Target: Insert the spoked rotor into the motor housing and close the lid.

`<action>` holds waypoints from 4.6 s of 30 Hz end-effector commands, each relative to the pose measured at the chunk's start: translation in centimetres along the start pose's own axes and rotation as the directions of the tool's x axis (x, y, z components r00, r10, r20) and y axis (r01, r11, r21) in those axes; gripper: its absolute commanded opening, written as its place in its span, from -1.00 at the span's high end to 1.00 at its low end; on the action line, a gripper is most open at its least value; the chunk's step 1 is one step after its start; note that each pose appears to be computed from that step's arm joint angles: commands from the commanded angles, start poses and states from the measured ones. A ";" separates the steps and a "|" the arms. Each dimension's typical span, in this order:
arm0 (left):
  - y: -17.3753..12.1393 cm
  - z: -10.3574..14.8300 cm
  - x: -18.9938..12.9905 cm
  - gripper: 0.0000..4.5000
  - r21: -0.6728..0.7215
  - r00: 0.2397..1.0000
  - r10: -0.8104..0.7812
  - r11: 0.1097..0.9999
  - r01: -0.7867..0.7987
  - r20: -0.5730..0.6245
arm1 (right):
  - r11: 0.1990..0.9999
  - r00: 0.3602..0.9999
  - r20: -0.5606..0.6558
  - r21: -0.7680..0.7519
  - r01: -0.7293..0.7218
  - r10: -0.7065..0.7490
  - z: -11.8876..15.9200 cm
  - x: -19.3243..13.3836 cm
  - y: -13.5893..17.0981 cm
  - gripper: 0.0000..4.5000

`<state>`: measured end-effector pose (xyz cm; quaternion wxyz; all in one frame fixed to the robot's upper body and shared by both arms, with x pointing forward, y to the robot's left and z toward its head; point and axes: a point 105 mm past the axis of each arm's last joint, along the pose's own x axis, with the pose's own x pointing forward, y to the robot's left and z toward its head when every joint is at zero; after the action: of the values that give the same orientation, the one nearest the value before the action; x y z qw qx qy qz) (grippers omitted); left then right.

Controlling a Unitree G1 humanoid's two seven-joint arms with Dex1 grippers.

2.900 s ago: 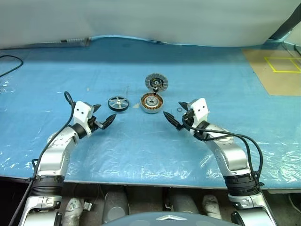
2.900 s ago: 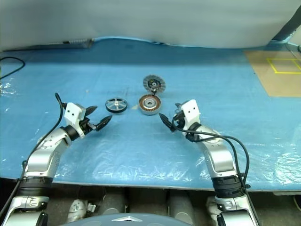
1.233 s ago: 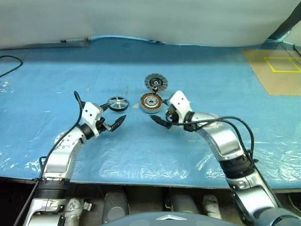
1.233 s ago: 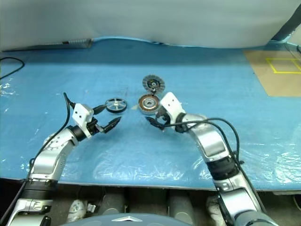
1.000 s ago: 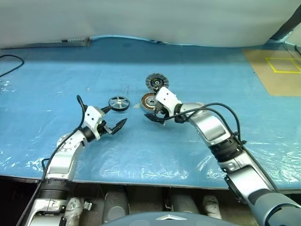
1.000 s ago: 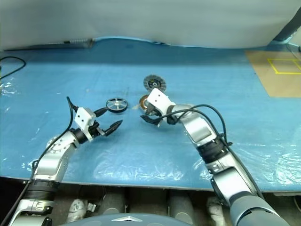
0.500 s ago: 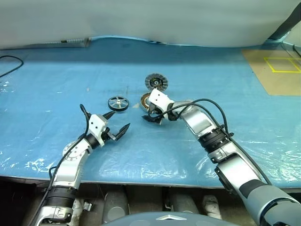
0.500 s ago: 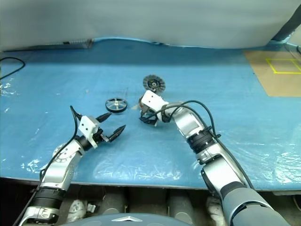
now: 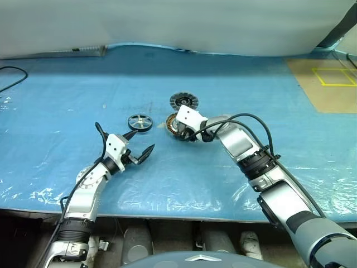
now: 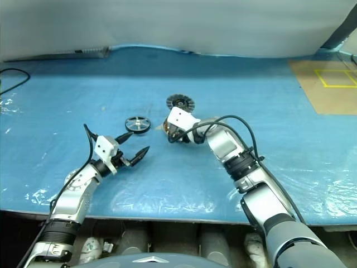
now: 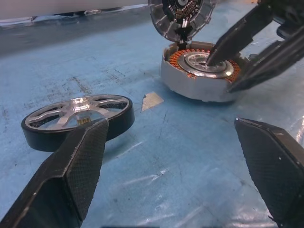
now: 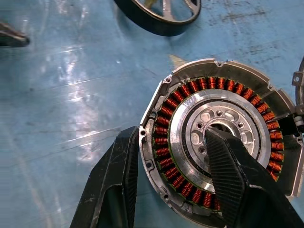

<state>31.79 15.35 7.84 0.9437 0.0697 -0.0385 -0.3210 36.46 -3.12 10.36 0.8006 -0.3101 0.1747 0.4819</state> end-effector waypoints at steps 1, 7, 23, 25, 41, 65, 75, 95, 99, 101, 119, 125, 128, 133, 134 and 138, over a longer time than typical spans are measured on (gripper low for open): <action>0.7 0.9 -0.4 -1.00 0.018 0.999 0.022 1.000 -0.023 0.036 | 0.996 0.996 -0.003 0.013 -0.085 0.086 0.0 -0.1 2.5 0.20; 0.7 0.8 -0.5 -1.00 0.016 0.999 0.022 1.000 -0.022 0.035 | 0.989 0.990 -0.022 -0.029 -0.143 0.142 -0.6 -1.2 4.8 0.20; 0.5 1.1 0.2 -1.00 0.018 0.999 -0.009 1.000 0.009 0.039 | 0.991 0.984 0.123 0.020 -0.130 0.127 2.8 -5.4 3.4 -0.99; 0.4 1.3 0.2 -1.00 0.013 0.999 -0.016 1.000 0.016 0.044 | 0.990 0.978 0.168 0.045 -0.136 0.127 3.2 -6.9 3.0 -0.99; -0.2 0.9 -0.1 -1.00 -0.006 0.997 -0.074 0.997 0.075 0.022 | 0.915 0.942 0.198 0.356 0.189 -0.272 -4.6 -9.7 -0.1 -0.99; -0.4 2.0 0.2 -1.00 -0.003 0.997 -0.077 0.997 0.077 0.023 | 0.891 0.937 0.158 0.391 0.231 -0.313 -5.9 -8.7 -0.3 -0.99; -0.2 1.8 0.4 -1.00 -0.002 0.997 -0.077 0.997 0.077 0.021 | 0.931 0.930 0.236 0.301 0.206 -0.282 -2.6 -7.3 -1.0 -0.99; 0.2 1.0 0.1 -1.00 0.021 0.999 -0.038 0.999 0.038 0.020 | 0.982 0.974 0.131 0.071 0.176 -0.184 -0.5 -0.1 -2.4 -0.99; 0.3 0.8 0.0 -1.00 0.020 0.999 -0.034 0.999 0.033 0.021 | 0.983 0.976 0.130 0.071 0.167 -0.175 -0.5 0.0 -2.3 -0.99; 0.3 0.7 -0.1 -1.00 0.020 0.999 -0.033 0.999 0.032 0.021 | 0.982 0.975 0.130 0.077 0.170 -0.179 -0.5 -0.1 -2.4 -0.99; 0.3 0.3 0.1 -1.00 0.017 0.999 -0.039 0.999 0.038 0.016 | 0.975 0.971 0.120 0.108 0.192 -0.205 -1.3 -0.3 -2.8 -0.99; 0.3 0.4 0.1 -1.00 0.019 0.999 -0.038 0.999 0.037 0.017 | 0.987 0.988 0.014 0.061 0.151 -0.152 -2.6 0.9 -1.6 -0.99; 0.3 0.5 0.0 -1.00 0.020 0.999 -0.034 0.999 0.034 0.017 | 0.990 0.992 -0.009 0.059 0.128 -0.128 -2.7 1.3 -1.1 -0.92; 0.3 0.5 -0.1 -1.00 0.020 1.000 -0.027 0.999 0.027 0.015 | 0.996 0.998 -0.004 0.050 0.070 -0.070 -1.8 1.5 0.2 -0.27; 0.3 0.5 -0.1 -1.00 0.019 1.000 -0.026 0.999 0.026 0.016 | 0.997 0.998 0.002 0.047 0.059 -0.059 -1.5 1.5 0.6 -0.12; 0.2 0.5 -0.2 -1.00 0.018 1.000 -0.024 1.000 0.024 0.017 | 0.998 1.000 0.009 0.068 0.017 -0.018 -1.1 1.3 2.4 0.21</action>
<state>31.83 15.67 7.28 0.9402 0.0687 -0.0271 -0.3326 36.60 -3.10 9.70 0.8340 -0.2935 0.1529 0.4415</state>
